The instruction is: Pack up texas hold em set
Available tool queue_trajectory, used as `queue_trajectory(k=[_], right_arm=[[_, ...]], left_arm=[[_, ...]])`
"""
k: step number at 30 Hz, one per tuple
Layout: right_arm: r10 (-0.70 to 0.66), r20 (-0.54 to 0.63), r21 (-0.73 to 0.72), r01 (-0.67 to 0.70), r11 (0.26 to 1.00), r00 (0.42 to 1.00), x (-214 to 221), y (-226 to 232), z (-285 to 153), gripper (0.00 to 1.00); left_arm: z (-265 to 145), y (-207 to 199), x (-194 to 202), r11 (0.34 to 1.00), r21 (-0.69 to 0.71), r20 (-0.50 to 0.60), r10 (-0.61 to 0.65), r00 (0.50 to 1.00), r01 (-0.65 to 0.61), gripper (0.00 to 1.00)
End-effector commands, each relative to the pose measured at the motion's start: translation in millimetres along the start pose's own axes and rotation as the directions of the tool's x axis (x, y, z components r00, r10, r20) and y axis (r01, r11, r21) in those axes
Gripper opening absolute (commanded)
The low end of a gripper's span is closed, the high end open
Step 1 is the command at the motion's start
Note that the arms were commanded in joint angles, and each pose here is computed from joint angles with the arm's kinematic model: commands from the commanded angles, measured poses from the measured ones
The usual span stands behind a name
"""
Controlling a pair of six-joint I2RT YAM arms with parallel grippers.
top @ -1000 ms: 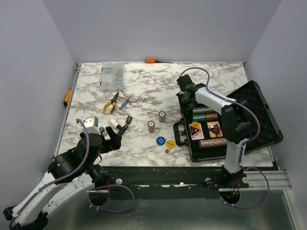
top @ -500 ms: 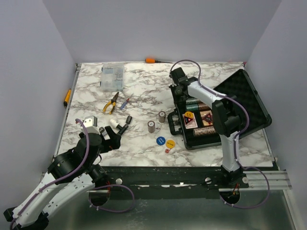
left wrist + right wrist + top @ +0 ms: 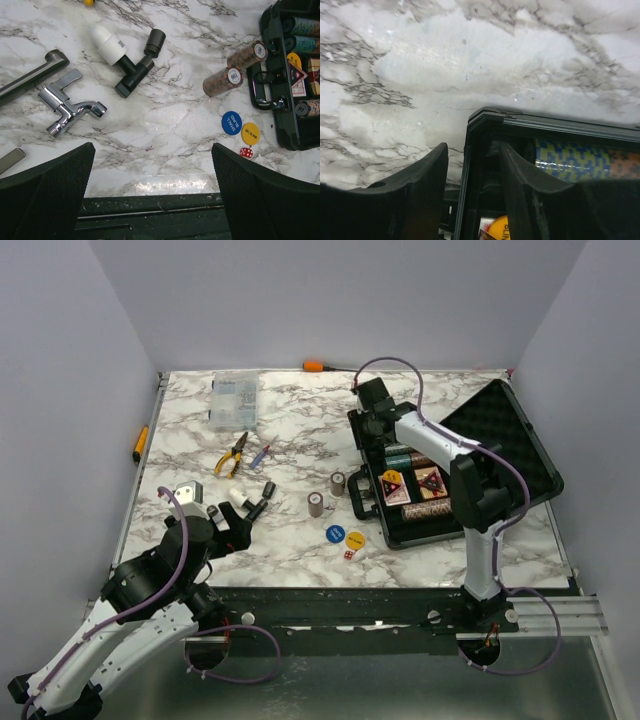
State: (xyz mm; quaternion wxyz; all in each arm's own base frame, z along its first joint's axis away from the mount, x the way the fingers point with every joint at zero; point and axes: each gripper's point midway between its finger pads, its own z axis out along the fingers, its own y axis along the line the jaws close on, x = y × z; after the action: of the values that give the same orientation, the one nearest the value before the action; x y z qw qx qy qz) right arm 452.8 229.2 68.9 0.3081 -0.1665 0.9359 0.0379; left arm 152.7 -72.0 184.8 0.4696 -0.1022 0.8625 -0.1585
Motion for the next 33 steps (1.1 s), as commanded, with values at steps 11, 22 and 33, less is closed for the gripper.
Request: queue_trajectory(k=[11, 22, 33], right_arm=[[0.103, 0.177, -0.053, -0.095, 0.994, 0.979, -53.8, -1.0, -136.9, 0.65], [0.31, 0.157, -0.159, -0.286, 0.945, 0.938, 26.2, -0.2, -220.0, 0.77], [0.484, 0.149, -0.154, -0.463, 0.873, 0.862, 71.8, -12.2, -269.2, 0.85]], left_arm=[[2.3, 3.0, 0.9, 1.0, -0.013, 0.005, 0.007, 1.0, -0.007, 0.99], [10.0, -17.7, 9.6, 0.993, 0.077, -0.05, 0.097, 0.994, -0.093, 0.99], [38.6, -73.6, 15.4, 0.96, 0.183, -0.195, 0.245, 0.95, -0.21, 0.95]])
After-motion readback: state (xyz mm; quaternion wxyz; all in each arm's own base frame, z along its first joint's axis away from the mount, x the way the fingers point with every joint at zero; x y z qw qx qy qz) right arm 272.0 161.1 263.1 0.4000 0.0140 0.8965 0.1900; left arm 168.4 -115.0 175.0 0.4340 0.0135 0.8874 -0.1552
